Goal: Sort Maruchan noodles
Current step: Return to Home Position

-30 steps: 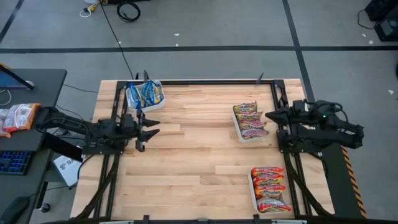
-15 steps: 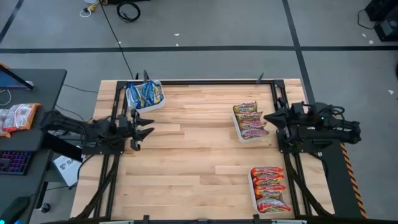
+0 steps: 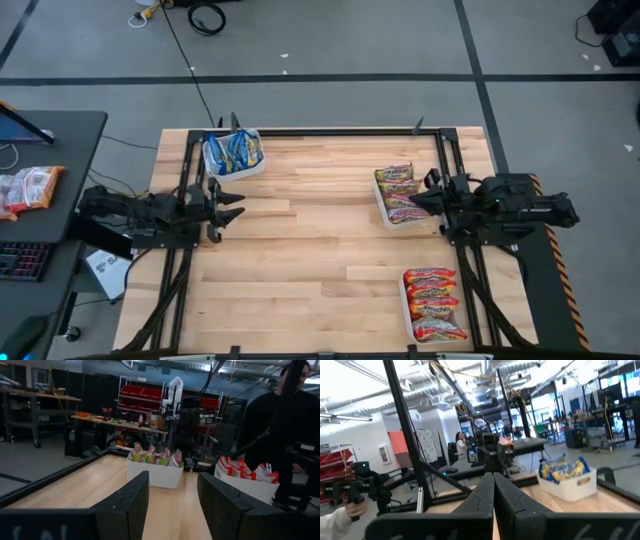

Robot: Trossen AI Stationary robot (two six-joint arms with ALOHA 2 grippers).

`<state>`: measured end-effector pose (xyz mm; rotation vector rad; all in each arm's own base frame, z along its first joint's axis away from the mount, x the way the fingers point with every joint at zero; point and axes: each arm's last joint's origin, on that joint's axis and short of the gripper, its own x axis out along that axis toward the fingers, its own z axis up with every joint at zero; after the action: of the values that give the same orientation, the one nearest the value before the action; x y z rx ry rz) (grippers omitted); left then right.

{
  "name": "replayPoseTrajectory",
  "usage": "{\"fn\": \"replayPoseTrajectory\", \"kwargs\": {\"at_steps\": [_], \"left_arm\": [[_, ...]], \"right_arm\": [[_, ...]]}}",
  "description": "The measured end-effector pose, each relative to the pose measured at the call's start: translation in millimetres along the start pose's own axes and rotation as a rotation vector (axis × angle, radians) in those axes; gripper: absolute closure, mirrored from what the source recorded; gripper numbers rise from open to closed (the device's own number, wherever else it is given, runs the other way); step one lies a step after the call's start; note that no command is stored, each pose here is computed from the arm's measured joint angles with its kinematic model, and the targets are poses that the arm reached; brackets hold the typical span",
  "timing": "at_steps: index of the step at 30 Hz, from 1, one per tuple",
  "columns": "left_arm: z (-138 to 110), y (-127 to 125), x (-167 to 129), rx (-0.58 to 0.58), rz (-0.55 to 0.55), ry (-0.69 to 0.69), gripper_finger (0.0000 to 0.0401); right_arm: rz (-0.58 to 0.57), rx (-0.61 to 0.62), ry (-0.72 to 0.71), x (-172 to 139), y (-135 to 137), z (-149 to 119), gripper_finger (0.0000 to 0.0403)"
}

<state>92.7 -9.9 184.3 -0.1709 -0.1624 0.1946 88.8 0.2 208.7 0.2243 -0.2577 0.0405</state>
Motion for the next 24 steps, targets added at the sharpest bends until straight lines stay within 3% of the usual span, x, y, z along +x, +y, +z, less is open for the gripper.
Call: {"fn": "replayPoseTrajectory", "kwargs": {"at_steps": [8,16,19,22,24], "left_arm": [[-7,-2,0,-0.025,-0.039,0.036,0.0254],[-10,-2,-1,0.01,-0.078,0.086,0.0345],[3,-2,-3,0.077,-0.089,0.14,0.0389],[27,-2,-7,0.076,-0.129,0.14,0.0392],[28,-1,-7,0.096,-0.158,0.155,0.0394]], "right_arm": [[-0.044,-0.041,0.047,0,-6,-24,0.0398],[-0.001,-0.07,0.14,-1,-2,-33,0.0397],[0.001,-0.068,0.139,-1,-2,-33,0.0397],[-0.002,-0.069,0.14,-1,-2,-33,0.0398],[-0.002,-0.069,0.14,-1,-2,-33,0.0399]]}}
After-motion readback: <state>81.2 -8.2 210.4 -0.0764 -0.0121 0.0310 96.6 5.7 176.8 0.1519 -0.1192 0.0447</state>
